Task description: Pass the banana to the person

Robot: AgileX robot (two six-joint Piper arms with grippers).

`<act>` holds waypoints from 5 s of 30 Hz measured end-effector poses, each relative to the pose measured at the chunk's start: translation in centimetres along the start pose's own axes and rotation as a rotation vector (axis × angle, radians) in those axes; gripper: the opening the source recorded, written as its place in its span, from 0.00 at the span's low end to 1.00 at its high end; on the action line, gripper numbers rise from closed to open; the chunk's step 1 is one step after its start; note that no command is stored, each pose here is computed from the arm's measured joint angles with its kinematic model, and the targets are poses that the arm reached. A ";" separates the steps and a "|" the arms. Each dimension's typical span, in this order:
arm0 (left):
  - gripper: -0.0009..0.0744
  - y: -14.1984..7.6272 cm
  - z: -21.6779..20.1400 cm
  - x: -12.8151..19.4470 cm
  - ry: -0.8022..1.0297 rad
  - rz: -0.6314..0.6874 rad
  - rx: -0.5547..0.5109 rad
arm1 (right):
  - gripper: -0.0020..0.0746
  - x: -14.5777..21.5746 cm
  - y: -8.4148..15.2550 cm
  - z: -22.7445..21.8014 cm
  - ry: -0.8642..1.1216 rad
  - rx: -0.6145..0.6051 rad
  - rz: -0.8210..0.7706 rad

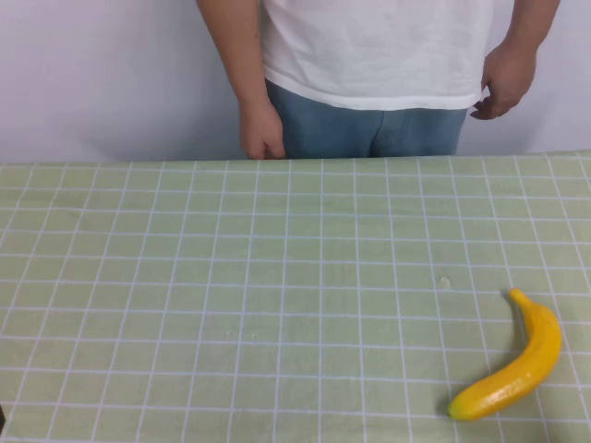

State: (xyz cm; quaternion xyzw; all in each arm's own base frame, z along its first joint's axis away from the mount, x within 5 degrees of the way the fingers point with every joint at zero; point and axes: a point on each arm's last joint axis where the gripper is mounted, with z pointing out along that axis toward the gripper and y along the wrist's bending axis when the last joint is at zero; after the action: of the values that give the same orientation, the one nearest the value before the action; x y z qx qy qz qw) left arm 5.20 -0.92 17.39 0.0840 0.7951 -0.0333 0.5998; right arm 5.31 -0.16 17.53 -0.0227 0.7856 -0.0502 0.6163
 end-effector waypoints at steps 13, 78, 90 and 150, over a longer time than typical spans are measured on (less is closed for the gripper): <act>0.01 0.0 0.0 0.0 0.000 0.000 0.000 | 0.02 0.0 -0.2 0.0 0.005 0.021 -0.065; 0.01 0.0 0.0 0.0 0.000 0.000 0.000 | 0.04 -12.5 2.0 4.3 0.408 -0.379 0.434; 0.01 0.0 0.0 0.0 0.000 0.000 0.000 | 0.60 -9.7 3.4 12.0 0.964 -0.382 0.491; 0.01 0.0 0.0 0.0 0.000 0.000 0.000 | 0.03 -18.7 3.4 17.3 0.527 -0.320 0.059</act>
State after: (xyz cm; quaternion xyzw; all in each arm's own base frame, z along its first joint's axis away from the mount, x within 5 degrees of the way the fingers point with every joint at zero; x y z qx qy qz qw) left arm 5.20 -0.92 17.39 0.0840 0.7951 -0.0333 0.5998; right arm 26.66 4.14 31.13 -0.0829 0.9165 0.0881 0.3812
